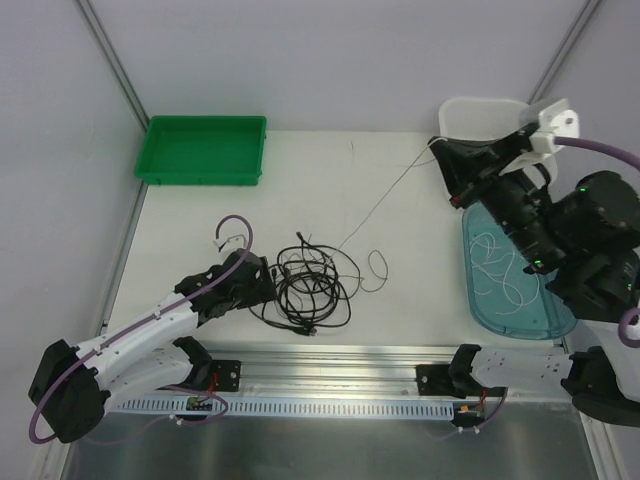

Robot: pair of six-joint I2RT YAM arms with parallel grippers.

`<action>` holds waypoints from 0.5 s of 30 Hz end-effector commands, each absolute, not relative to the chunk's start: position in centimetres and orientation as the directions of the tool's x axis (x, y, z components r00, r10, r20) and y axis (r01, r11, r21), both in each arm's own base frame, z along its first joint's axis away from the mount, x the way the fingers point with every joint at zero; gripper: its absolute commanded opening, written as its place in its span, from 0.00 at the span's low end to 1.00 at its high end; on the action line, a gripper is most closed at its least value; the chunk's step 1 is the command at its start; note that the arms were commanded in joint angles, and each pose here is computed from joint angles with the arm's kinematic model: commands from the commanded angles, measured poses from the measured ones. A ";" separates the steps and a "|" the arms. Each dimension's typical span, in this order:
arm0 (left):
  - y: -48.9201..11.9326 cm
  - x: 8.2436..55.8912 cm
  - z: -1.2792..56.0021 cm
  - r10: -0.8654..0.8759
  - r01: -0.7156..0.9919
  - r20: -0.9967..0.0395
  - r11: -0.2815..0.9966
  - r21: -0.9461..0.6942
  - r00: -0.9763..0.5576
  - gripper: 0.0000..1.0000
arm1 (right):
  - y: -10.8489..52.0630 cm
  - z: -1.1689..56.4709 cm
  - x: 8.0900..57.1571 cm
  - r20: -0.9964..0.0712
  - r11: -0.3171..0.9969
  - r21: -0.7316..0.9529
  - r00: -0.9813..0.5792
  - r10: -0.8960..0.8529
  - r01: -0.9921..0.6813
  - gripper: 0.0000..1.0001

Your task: Untangle the cables

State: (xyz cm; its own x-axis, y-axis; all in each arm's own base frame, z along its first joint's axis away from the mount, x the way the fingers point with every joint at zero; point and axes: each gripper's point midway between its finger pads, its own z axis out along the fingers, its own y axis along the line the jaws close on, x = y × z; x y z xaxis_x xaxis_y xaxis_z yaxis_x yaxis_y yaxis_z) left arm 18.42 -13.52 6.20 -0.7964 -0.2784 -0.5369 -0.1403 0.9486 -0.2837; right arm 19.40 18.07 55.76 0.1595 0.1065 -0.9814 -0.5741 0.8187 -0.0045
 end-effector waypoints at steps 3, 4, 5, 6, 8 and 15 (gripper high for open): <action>-12.5 18.5 4.6 -0.299 -0.199 -0.529 0.951 -0.239 -0.794 0.78 | 13.5 63.6 18.0 -0.900 0.859 0.038 0.355 0.251 -0.511 0.01; -12.5 18.5 4.4 -0.303 -0.206 -0.528 0.950 -0.237 -0.793 0.78 | 13.4 63.6 17.9 -0.895 0.857 0.044 0.360 0.262 -0.513 0.01; -12.4 18.5 4.3 -0.304 -0.210 -0.525 0.950 -0.232 -0.795 0.77 | 13.5 63.3 17.9 -0.895 0.856 0.045 0.359 0.263 -0.515 0.01; -12.5 18.4 4.0 -0.303 -0.211 -0.515 0.950 -0.231 -0.802 0.77 | 13.5 62.9 17.8 -0.894 0.853 0.051 0.356 0.270 -0.519 0.01; -12.9 18.5 4.1 -0.308 -0.210 -0.509 0.947 -0.242 -0.804 0.77 | 15.2 59.7 19.2 -0.932 0.863 0.035 0.295 0.210 -0.504 0.01; -14.5 18.8 6.2 -0.297 -0.135 -0.519 0.936 -0.326 -0.801 0.80 | 21.2 40.3 24.5 -0.983 0.887 -0.040 -0.139 -0.117 -0.461 0.01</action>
